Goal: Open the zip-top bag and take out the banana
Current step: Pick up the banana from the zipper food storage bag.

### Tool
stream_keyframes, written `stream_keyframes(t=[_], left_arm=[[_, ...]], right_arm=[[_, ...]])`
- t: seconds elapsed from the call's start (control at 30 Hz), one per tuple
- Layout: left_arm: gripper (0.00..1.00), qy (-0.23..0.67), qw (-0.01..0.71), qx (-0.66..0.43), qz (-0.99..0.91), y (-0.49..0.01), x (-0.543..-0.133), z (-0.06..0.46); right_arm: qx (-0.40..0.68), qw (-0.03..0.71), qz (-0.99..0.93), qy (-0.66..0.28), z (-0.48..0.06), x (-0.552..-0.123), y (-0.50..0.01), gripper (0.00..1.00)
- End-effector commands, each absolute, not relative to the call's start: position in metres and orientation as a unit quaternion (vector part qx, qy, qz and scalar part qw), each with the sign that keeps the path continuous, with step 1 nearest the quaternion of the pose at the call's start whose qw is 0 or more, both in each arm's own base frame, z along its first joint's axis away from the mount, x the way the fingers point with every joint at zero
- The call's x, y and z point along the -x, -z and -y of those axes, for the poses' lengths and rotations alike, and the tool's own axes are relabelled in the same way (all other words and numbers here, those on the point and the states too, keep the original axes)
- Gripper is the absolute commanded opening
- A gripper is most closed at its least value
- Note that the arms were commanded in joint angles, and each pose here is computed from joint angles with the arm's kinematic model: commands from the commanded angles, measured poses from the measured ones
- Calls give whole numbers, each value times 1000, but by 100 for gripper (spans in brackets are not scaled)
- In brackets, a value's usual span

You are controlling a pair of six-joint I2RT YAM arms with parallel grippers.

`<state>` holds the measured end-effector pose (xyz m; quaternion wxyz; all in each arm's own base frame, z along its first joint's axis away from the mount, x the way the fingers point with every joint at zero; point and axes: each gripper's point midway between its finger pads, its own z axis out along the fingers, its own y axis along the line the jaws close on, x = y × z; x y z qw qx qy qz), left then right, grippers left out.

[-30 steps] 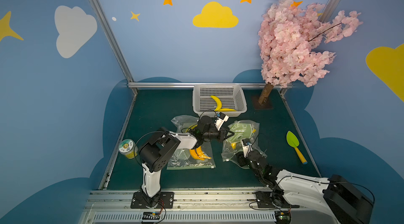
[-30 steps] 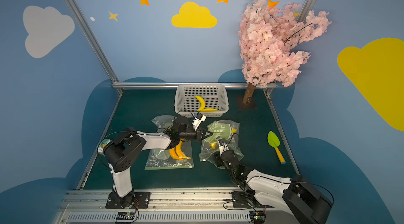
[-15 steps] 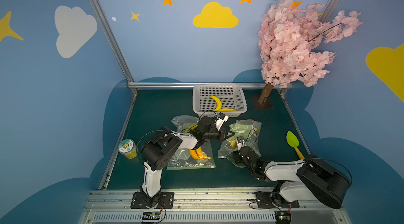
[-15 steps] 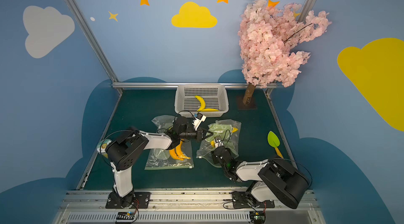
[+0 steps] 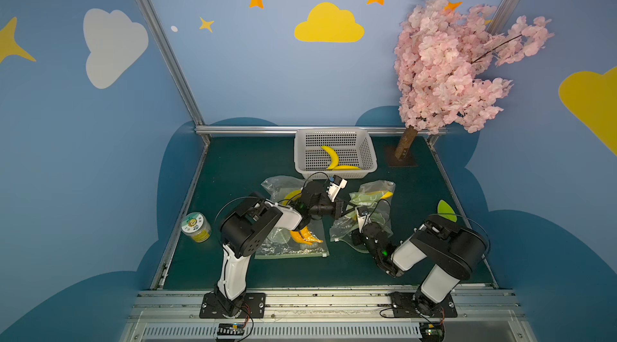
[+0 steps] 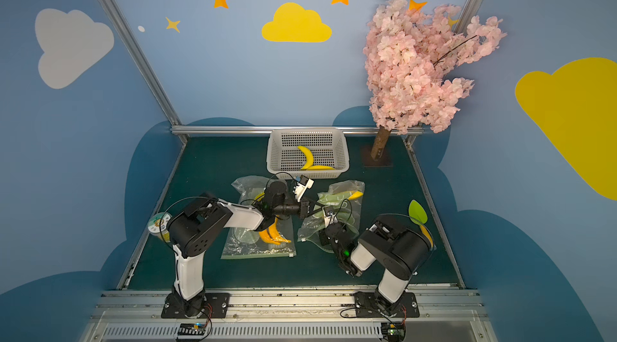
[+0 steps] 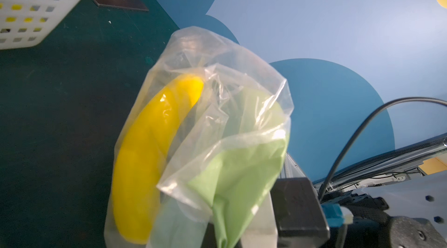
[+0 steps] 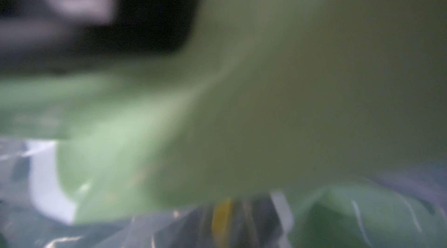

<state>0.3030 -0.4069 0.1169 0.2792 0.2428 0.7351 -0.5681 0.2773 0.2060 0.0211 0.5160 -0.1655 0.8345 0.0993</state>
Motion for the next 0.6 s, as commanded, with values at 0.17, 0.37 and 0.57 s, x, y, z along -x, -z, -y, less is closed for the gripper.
stream_keyframes(t=[0.17, 0.37, 0.57], left_arm=[[2, 566, 281, -232, -739, -112, -309, 402], [2, 539, 292, -195, -766, -105, -338, 386], [2, 513, 298, -165, -788, -98, -367, 373]], right_arm=[[153, 517, -832, -126, -204, -269, -28, 0], [179, 476, -847, -153, -210, -244, -23, 0], [182, 406, -876, -188, -214, -219, -9, 0]])
